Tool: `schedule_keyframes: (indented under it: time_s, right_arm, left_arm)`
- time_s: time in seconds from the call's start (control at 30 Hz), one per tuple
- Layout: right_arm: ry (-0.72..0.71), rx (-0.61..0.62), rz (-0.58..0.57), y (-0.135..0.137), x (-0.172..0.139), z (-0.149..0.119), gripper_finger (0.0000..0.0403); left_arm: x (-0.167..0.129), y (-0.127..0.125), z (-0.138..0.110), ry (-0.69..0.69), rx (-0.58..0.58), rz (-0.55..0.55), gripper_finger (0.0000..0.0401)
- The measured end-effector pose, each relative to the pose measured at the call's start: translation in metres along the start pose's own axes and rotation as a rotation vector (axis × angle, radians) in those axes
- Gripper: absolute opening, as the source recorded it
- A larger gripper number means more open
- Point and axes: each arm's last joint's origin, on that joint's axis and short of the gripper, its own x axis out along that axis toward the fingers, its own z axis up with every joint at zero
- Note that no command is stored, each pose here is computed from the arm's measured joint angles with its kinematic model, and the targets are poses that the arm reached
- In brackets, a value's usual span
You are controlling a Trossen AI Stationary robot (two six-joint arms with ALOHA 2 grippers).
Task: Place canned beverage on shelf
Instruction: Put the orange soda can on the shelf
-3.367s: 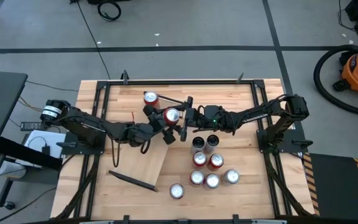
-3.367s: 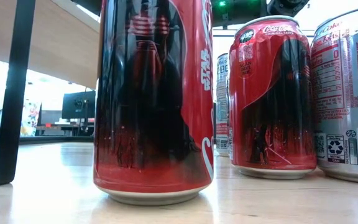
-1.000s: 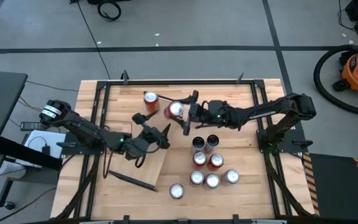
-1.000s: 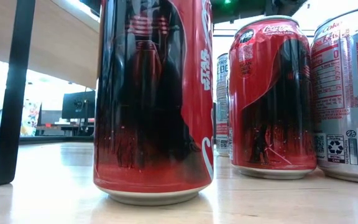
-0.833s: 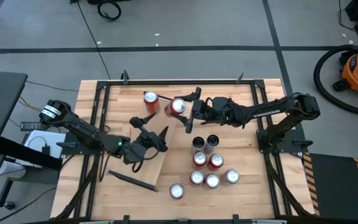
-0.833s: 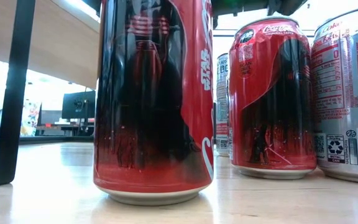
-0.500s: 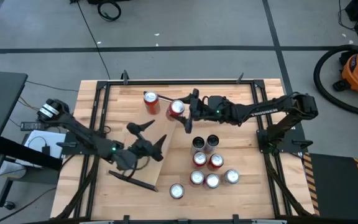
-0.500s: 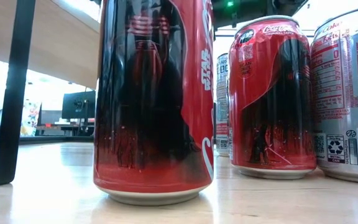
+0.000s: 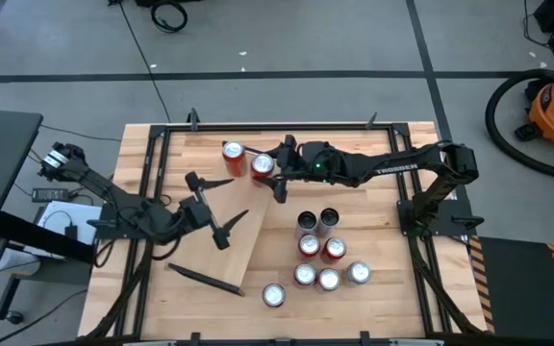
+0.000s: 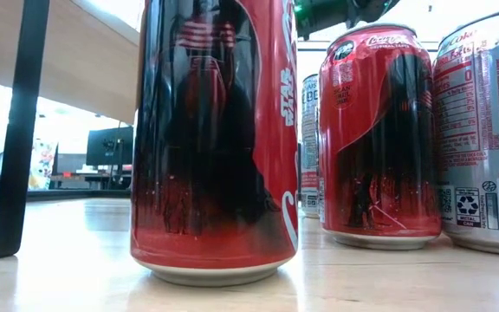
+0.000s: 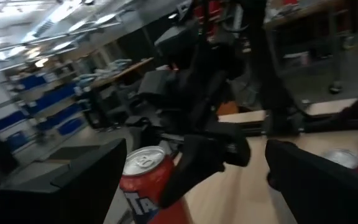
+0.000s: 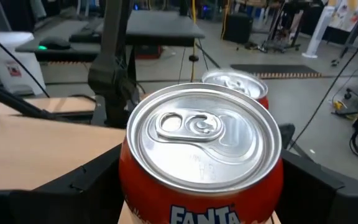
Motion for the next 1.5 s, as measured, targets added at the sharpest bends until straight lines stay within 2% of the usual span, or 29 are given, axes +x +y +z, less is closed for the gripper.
schedule_keyframes:
  time_s: [0.3,0.67,0.97,1.5]
  right_arm:
    - [0.058,0.012,0.020,-0.010,0.001,-0.007,0.0327]
    - [0.081,0.048,0.033,-0.018,0.002,-0.010,0.0327]
    - [0.068,0.029,0.079,-0.017,0.011,-0.017,0.0327]
    - [0.068,0.036,0.063,-0.021,0.016,-0.021,0.0327]
  left_arm:
    - [0.004,0.004,-0.001,-0.013,-0.045,-0.068,0.0396]
    - [0.005,0.004,-0.002,-0.013,0.002,-0.066,0.0396]
    - [0.006,0.004,-0.002,-0.011,-0.040,-0.064,0.0396]
    - [0.006,0.004,-0.001,-0.016,-0.068,-0.063,0.0396]
